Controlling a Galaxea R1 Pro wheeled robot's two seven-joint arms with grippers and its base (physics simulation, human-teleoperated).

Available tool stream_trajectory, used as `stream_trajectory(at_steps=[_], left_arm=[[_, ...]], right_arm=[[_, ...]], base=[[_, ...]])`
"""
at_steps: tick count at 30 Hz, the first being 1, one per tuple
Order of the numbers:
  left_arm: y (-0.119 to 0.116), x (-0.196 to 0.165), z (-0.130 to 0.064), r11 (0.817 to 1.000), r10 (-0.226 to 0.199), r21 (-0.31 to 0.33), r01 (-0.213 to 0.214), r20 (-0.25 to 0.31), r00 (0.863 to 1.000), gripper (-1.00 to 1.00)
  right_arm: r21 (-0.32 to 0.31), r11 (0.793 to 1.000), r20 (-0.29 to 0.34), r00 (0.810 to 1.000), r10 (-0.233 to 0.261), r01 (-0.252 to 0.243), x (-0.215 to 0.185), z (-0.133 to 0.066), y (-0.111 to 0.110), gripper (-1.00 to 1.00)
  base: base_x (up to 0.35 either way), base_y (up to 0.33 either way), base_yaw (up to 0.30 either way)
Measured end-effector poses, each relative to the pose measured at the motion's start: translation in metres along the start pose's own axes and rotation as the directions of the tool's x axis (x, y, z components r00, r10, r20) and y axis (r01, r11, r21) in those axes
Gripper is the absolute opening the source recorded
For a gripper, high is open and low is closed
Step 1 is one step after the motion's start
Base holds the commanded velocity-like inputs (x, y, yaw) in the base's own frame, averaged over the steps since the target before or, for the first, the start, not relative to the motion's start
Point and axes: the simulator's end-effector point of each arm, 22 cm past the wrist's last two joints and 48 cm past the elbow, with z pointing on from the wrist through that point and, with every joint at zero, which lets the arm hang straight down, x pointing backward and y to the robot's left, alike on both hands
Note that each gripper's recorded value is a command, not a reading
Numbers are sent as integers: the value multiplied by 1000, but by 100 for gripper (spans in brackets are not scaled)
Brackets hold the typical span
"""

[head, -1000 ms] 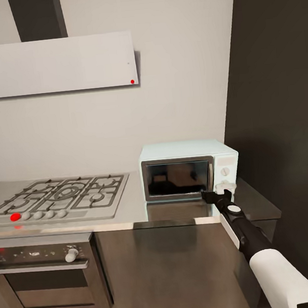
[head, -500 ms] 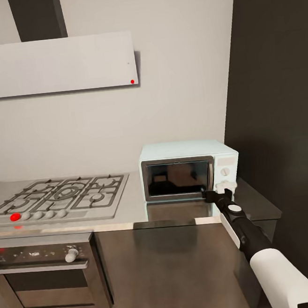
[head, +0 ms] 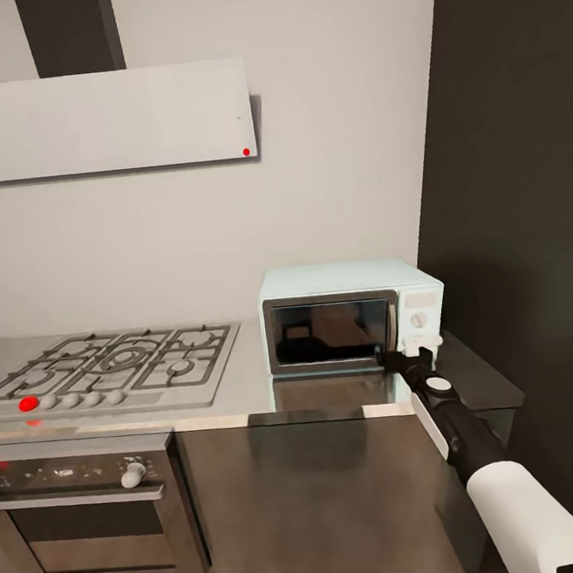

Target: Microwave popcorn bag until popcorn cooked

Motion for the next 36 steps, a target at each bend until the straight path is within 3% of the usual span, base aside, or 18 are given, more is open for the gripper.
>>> stream_trajectory(at_steps=[9, 36], left_arm=[[0, 0, 0, 1000, 1, 0, -1, 0, 1000, 100], [0, 0, 0, 1000, 0, 1, 0, 0, 1000, 100]], right_arm=[[-7, 1000, 42, 999, 17, -17, -20, -2, 4, 100], [2, 1000, 42, 999, 8, -8, -18, -1, -3, 100]], base=[[0, 0, 0], [54, 0, 0]])
